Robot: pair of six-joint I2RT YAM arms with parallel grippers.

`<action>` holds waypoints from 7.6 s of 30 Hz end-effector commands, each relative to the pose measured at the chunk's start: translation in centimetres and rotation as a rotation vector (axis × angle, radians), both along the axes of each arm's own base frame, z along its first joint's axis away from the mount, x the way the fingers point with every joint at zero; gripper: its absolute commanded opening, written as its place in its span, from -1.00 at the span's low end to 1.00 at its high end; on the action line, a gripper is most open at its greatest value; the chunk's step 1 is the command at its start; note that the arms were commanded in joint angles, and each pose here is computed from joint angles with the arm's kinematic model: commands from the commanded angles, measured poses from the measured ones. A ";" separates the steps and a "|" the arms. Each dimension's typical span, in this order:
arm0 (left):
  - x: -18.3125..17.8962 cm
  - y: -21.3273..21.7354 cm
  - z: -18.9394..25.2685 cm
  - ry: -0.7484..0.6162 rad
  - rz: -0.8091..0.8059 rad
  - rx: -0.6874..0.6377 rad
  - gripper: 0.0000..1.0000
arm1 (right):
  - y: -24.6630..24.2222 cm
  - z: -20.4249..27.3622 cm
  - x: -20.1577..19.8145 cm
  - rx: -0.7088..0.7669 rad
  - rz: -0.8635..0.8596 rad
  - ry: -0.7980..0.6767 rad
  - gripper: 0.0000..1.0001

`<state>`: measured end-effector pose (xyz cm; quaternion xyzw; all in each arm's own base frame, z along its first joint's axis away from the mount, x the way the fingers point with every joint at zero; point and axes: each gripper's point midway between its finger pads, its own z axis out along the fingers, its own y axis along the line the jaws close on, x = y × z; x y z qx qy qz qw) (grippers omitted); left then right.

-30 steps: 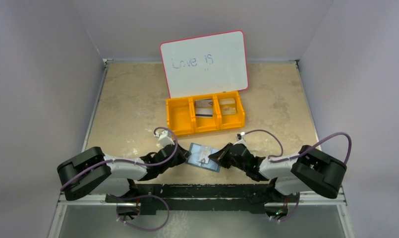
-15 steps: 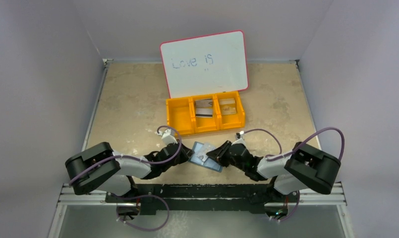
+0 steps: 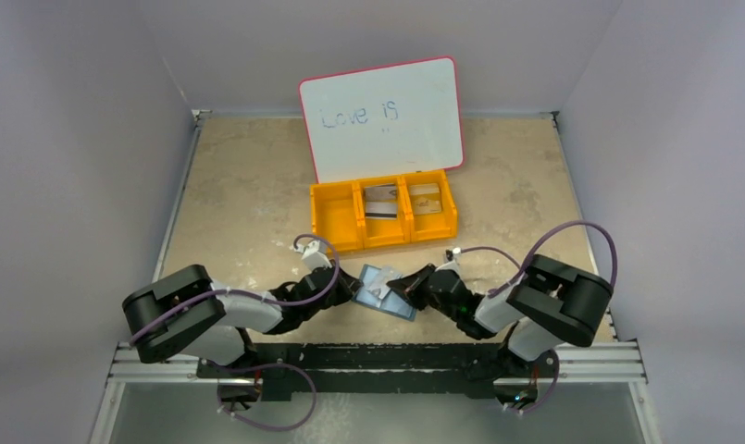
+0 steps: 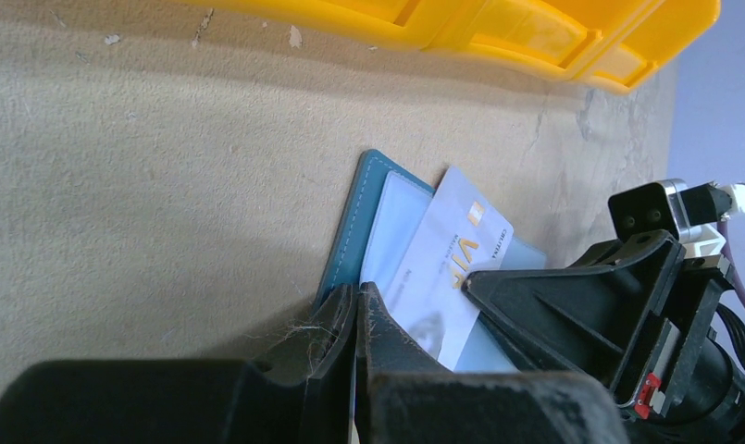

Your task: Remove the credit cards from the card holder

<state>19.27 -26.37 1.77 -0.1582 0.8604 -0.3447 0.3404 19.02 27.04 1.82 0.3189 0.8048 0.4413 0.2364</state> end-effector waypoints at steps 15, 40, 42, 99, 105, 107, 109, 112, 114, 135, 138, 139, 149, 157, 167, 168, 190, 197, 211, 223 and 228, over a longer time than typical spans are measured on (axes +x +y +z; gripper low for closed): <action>-2.0 6.1 -3.7 0.078 0.088 0.212 -1.00 | -3.9 3.5 1.1 -0.277 -0.029 -0.121 -1.00; -0.2 8.6 3.2 -0.072 0.175 0.248 0.00 | -3.4 24.3 11.4 -1.101 0.470 -1.048 -1.00; -0.2 8.8 3.2 -0.070 0.179 0.260 0.02 | -3.5 25.4 12.3 -1.117 0.474 -1.079 -1.00; 0.8 13.2 9.4 -0.224 0.248 0.413 0.16 | 0.0 9.8 22.3 -1.278 1.732 -0.978 -1.00; 0.7 13.0 8.9 -0.219 0.239 0.405 0.16 | -1.0 8.6 24.0 -1.396 1.734 -0.944 -1.00; 0.6 13.0 8.8 -0.218 0.238 0.400 0.16 | -0.7 8.9 24.4 -1.409 1.725 -0.957 -1.00; 0.6 13.0 8.7 -0.216 0.239 0.399 0.16 | -0.7 8.9 24.8 -1.430 1.720 -0.964 -0.97; 0.6 13.0 8.8 -0.220 0.238 0.389 0.16 | -0.7 8.4 24.8 -1.429 1.740 -0.964 -0.96; 0.6 13.0 8.8 -0.222 0.238 0.391 0.17 | -0.7 8.1 24.9 -1.431 1.743 -0.956 -0.96; 0.8 12.8 8.9 -0.222 0.233 0.403 0.18 | 0.1 12.2 27.8 -1.624 1.514 -1.050 -0.78; 0.8 12.6 8.9 -0.219 0.227 0.403 0.18 | 0.1 14.1 28.1 -1.660 1.407 -1.076 -0.75; 0.8 12.4 8.9 -0.219 0.225 0.400 0.18 | 0.1 15.1 28.0 -1.662 1.366 -1.083 -0.73; 0.6 10.2 7.8 -0.175 0.155 0.362 0.32 | 1.9 25.2 20.9 -1.234 0.859 -1.221 -0.65; 0.0 6.1 5.6 -0.066 0.051 0.235 0.23 | 3.6 21.2 9.3 -0.438 0.644 -0.839 -0.51; -0.3 5.8 4.0 -0.022 0.050 0.238 0.11 | 7.0 16.0 -0.7 -0.212 0.590 -0.651 -0.46; -0.3 5.8 3.6 -0.013 0.046 0.247 0.11 | 7.4 15.5 -0.8 -0.220 0.598 -0.629 -0.46; -0.5 5.0 2.9 -0.008 -0.003 0.265 -0.52 | 7.3 5.5 -1.4 -0.659 0.548 -0.237 -0.45; -0.7 5.1 2.5 -0.002 -0.008 0.263 -0.82 | 3.6 2.8 -1.6 -0.854 0.402 -0.085 -0.46; -0.8 4.6 2.4 0.001 -0.029 0.249 -1.00 | 0.8 1.1 -2.7 -0.835 0.361 -0.010 -0.13; -1.2 3.3 1.7 0.028 -0.081 0.242 -1.00 | 3.8 2.5 -0.3 -0.687 0.392 -0.077 -0.15; -1.2 3.0 1.5 0.034 -0.088 0.232 -1.00 | 2.0 3.1 0.9 -0.789 0.311 -0.081 -0.20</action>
